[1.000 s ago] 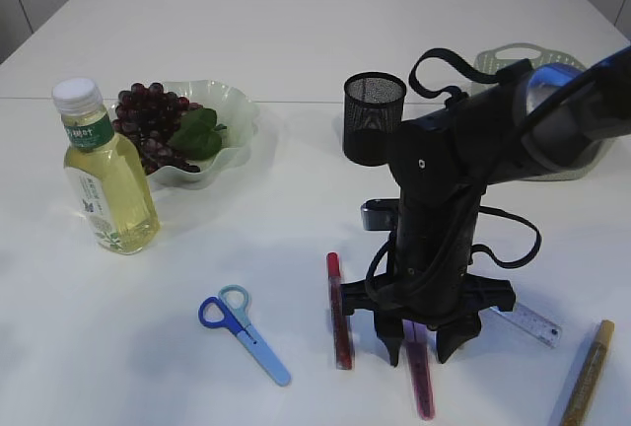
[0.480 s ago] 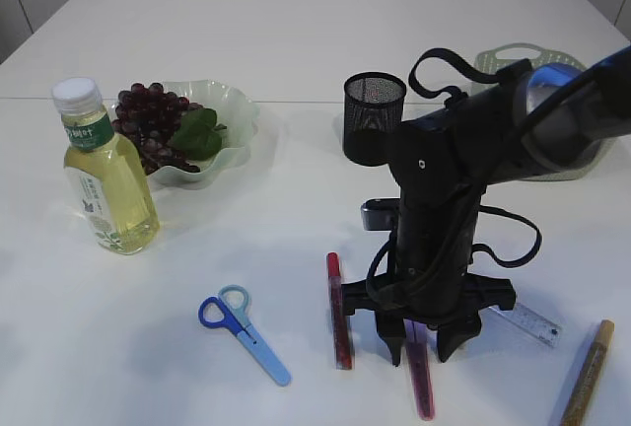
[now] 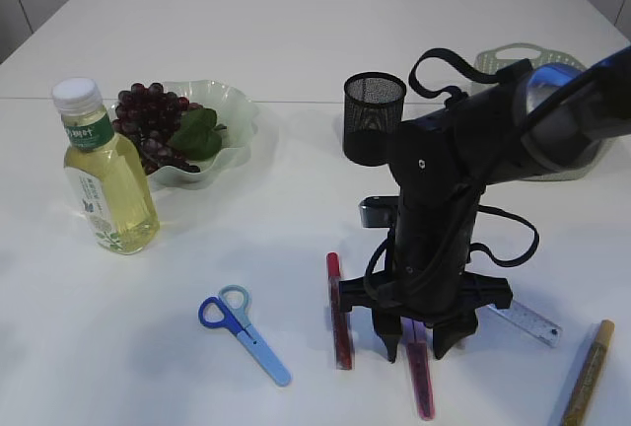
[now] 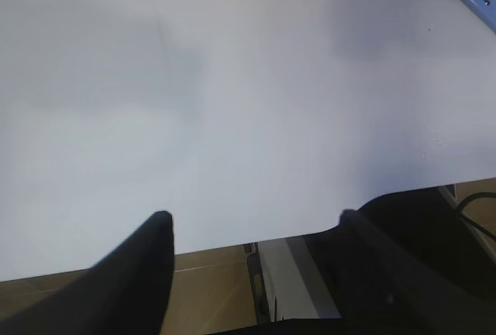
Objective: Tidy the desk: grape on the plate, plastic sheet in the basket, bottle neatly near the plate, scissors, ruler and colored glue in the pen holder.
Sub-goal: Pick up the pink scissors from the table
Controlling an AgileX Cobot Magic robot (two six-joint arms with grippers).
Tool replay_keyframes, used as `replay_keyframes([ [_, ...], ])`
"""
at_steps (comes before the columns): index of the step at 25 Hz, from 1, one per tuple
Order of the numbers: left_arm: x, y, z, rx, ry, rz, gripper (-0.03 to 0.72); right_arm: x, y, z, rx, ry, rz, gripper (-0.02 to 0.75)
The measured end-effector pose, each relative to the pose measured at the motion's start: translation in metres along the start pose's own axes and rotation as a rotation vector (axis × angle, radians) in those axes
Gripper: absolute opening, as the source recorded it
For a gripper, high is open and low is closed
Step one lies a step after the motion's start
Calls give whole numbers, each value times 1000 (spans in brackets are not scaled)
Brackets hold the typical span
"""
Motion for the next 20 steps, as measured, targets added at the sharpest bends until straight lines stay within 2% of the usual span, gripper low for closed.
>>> replay_keyframes([
  [20,0,0,0,0,0,0,473,1,-1,-2,6,-2,-4,405],
])
Point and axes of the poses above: a point on each arm's last joint axis where the gripper is mounted, z pointing back along that axis away from the gripper, x along the wrist's bending axis when the last joint is at zero, y = z × x, the point moved 5 cm from there along -z, pointing out along that axis toward the gripper, and after that the axes turned 3 degrees about -z, right-handed, at the moved point
